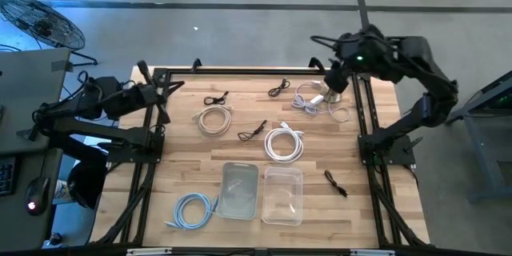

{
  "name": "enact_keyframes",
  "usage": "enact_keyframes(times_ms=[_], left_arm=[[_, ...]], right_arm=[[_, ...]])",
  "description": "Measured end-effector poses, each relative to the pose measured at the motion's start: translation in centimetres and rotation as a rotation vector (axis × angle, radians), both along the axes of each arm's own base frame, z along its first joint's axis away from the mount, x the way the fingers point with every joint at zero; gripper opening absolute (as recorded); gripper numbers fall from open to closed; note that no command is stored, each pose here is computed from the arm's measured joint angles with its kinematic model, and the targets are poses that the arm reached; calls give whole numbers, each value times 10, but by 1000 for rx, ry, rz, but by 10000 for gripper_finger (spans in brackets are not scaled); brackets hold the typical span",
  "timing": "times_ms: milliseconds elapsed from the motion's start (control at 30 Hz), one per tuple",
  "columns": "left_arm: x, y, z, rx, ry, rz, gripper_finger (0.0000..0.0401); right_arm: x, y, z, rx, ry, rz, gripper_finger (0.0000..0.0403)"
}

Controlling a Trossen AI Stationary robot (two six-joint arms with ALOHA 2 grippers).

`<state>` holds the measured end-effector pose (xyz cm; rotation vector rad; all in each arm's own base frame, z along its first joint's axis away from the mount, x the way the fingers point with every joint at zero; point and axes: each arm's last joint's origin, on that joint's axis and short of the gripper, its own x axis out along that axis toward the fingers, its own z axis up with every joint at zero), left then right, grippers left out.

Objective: Pick & Place USB Port
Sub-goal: Put the black USB cable into the gray bin

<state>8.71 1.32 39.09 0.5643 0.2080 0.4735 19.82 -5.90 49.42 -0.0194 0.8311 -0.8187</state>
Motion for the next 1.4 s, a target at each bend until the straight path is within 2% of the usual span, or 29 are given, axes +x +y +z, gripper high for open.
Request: enact_keyframes(times_ms=[100, 267, 433, 500, 633, 700, 800, 1000, 1167, 1400], left_arm=[[0, 0, -2, -21, 8, 1, 1], [0, 0, -5, -57, 22, 2, 1], [-1, 0, -7, -61, 37, 4, 1], [0, 0, -7, -85, 25, 6, 1], [0, 0, -7, -142, -5, 10, 1], [0, 0, -7, -146, -9, 24, 1], [-1, 0, -7, -165, -17, 28, 1], [3, 0, -10, -228, -24, 39, 1], [8, 0, -13, -285, -14, 40, 1], [19, -2, -22, -318, 78, 5, 1]], right_arm=[[5, 3, -11, 136, 9, 85, 238], [8, 11, -37, 348, 43, 148, 240], [3, 27, -69, 523, 109, 162, 241], [-1, 33, -85, 543, 160, 150, 241], [-9, 42, -120, 489, 279, 73, 241], [-12, 47, -138, 503, 339, 71, 241], [-13, 57, -164, 617, 407, 94, 241], [-5, 82, -211, 816, 411, 186, 241], [-4, 100, -234, 903, 408, 203, 241], [-9, 117, -247, 925, 424, 179, 241]])
